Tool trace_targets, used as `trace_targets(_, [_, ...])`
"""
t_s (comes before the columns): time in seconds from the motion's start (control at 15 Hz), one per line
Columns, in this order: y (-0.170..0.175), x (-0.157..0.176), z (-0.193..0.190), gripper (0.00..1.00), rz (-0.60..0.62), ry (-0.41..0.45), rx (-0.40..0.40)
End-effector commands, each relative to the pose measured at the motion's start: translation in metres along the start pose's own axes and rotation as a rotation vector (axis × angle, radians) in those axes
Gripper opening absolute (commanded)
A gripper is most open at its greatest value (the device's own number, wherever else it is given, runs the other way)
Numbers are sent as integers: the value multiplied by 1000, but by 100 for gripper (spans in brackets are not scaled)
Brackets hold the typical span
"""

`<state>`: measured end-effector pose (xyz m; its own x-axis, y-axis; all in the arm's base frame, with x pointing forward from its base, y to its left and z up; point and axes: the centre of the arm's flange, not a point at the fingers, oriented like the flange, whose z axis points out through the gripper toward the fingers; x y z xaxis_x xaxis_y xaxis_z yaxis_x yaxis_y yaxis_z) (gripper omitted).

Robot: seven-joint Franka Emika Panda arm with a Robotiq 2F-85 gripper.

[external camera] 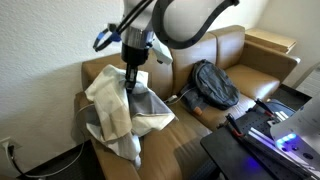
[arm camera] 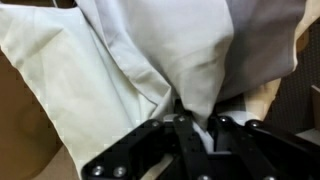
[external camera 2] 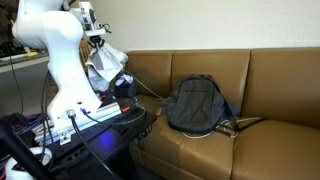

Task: Place the white cloth on the armest

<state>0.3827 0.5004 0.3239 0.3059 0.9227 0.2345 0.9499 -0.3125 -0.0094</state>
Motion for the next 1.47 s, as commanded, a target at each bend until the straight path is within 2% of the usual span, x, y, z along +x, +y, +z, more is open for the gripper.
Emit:
trace_targets(0.0, [34, 5, 93, 5, -4, -71, 94])
trace_targets(0.2, [34, 12, 146, 5, -51, -102, 177])
trace_targets(0.4, [18, 29, 156, 5, -120, -83, 192])
trace_targets(0.73, [-3, 54, 118, 5, -179, 21, 181])
trace_targets(1.0, [-7, 68, 86, 5, -220, 143, 171])
trace_targets(1.13, [-1, 76, 78, 5, -210, 213, 165])
trace_targets(1.27, [10, 81, 77, 5, -198, 277, 190])
trace_targets(1.4, [34, 78, 79, 5, -172, 287, 222])
